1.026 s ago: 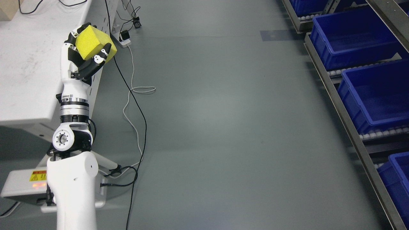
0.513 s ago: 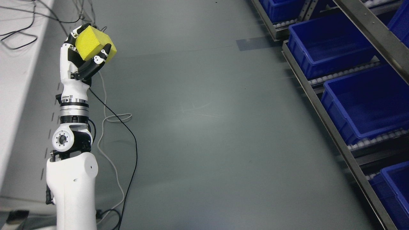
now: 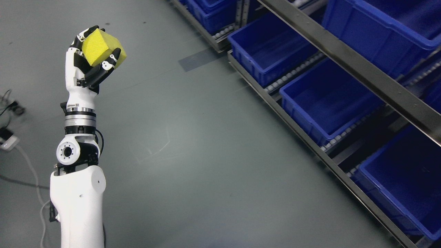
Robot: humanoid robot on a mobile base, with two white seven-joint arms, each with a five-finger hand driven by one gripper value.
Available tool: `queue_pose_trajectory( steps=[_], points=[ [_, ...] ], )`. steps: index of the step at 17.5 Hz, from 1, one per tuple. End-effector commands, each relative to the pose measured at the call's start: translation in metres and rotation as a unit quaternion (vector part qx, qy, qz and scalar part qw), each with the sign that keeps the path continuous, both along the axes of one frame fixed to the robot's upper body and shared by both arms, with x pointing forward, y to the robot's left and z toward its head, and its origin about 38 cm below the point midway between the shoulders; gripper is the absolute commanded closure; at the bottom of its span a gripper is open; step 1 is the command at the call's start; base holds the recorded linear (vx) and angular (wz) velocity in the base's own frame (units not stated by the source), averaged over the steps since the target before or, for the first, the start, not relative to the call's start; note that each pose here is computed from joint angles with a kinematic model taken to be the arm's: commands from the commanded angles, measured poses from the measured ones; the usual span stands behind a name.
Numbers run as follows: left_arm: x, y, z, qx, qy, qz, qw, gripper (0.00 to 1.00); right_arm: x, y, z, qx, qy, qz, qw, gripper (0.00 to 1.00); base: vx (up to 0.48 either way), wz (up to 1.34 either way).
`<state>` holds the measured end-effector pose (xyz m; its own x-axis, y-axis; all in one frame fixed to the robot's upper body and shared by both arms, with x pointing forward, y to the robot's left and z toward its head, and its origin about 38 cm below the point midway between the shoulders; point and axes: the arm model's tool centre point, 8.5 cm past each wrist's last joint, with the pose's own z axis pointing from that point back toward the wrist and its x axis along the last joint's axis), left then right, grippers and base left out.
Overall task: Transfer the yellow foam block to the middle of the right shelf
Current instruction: 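Hold the cube raised in the left hand while turning toward the shelves, then reach the left hand forward over the middle-shelf blue bin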
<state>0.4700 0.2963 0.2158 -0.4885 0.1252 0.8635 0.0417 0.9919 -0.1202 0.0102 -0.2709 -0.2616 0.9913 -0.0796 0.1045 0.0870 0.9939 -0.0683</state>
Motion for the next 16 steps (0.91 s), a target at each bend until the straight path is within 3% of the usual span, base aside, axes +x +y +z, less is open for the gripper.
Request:
queue_pose_trajectory(
  steps=[1, 9, 16],
  points=[
    [-0.007, -0.011, 0.007, 0.022, -0.014, -0.017, 1.000, 0.56, 0.007, -0.012, 0.001, -0.010, -0.009, 0.001, 1.000, 0.00, 0.337, -0.87],
    [-0.030, -0.062, 0.023, 0.058, -0.056, -0.086, 0.993, 0.56, 0.007, -0.012, 0.001, -0.010, -0.009, 0.001, 1.000, 0.00, 0.276, -0.85],
    [-0.053, -0.118, 0.055, 0.087, -0.128, -0.165, 0.974, 0.56, 0.007, -0.012, 0.001, -0.010, -0.009, 0.001, 1.000, 0.00, 0.191, -0.40]
  ],
)
